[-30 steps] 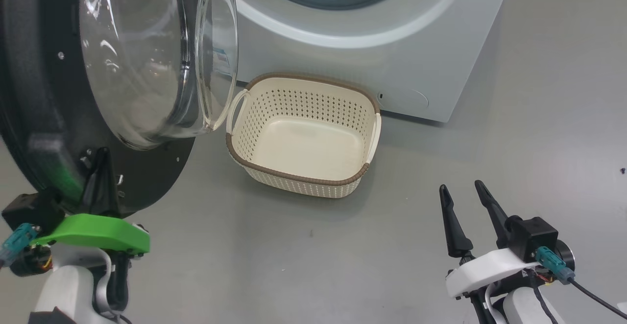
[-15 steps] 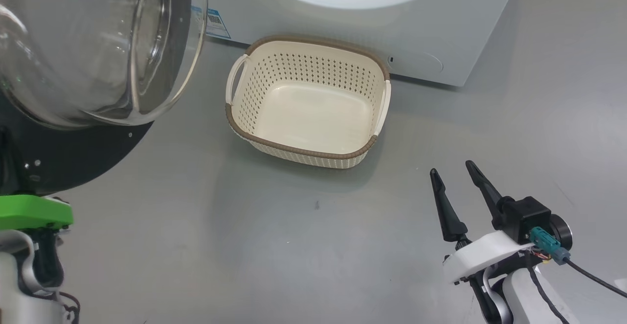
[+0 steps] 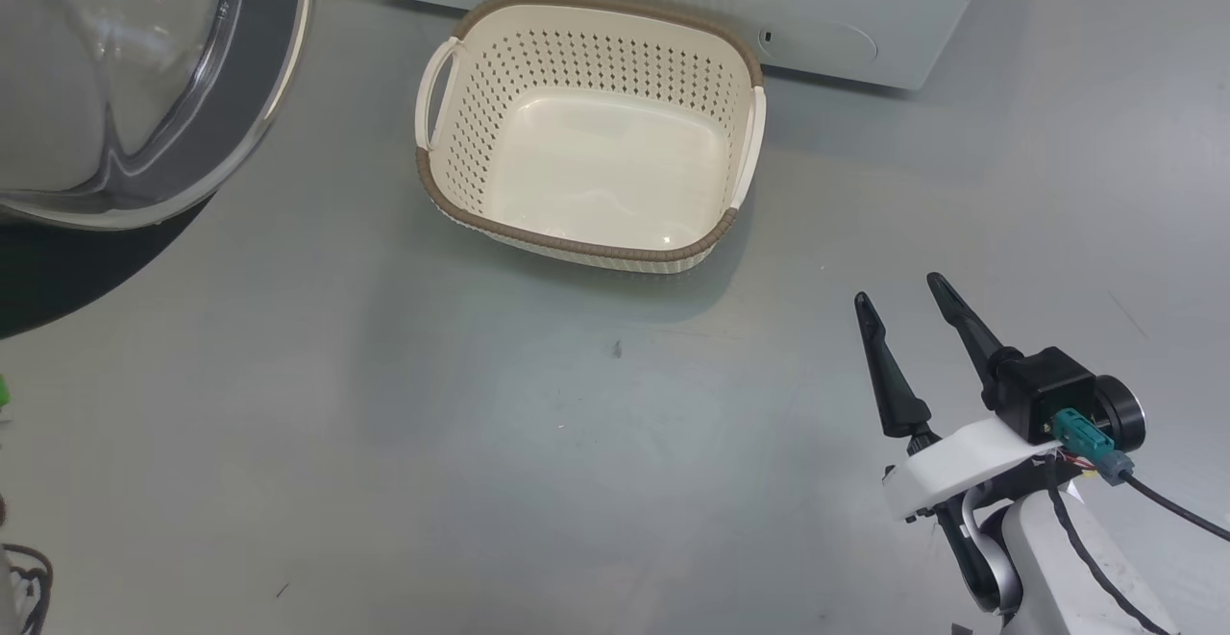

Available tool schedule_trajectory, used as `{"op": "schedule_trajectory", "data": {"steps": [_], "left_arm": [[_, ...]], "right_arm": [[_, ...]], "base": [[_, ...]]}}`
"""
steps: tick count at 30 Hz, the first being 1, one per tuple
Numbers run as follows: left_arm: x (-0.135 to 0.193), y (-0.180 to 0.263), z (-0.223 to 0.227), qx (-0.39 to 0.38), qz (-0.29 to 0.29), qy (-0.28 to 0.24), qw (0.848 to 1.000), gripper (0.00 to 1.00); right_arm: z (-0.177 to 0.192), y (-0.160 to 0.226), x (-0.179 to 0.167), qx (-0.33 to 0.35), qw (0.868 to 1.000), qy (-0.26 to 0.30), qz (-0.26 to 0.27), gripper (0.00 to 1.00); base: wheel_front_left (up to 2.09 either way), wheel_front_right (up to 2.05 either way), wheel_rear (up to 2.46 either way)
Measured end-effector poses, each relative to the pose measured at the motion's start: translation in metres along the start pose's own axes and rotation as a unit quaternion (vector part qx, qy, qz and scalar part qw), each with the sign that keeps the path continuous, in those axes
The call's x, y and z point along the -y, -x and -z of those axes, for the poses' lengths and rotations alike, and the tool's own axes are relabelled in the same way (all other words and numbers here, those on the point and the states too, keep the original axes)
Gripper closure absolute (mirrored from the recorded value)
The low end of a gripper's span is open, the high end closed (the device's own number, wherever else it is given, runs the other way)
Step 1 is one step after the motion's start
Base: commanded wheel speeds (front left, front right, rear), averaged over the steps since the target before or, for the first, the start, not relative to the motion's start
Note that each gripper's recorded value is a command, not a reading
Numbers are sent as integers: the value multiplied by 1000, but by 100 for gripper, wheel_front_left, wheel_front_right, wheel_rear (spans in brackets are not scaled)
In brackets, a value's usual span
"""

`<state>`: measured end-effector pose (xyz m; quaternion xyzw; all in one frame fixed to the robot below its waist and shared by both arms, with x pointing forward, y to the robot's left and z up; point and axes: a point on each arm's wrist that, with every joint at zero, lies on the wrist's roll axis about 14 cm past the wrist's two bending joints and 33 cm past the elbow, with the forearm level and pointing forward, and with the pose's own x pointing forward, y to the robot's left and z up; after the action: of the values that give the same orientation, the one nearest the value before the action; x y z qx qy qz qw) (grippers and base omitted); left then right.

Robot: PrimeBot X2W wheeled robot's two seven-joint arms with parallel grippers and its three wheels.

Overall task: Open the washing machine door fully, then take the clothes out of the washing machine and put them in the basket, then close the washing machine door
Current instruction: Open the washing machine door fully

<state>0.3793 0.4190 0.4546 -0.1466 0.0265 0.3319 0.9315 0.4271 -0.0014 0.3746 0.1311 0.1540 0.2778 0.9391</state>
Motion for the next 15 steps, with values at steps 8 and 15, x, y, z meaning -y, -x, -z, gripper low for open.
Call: {"op": "schedule_trajectory", "data": {"steps": [8,15], "left_arm": [[-8,-17,7,-11,-11,-15,1000,100],[-17,-33,13,-20,-23,-28,999,100]], "right_arm": [[11,-5,10,-15,1000,-3,5,0],[16,-11,19,-17,1000,-4,11,0]], "base": [[0,0,0],[0,0,0]]}}
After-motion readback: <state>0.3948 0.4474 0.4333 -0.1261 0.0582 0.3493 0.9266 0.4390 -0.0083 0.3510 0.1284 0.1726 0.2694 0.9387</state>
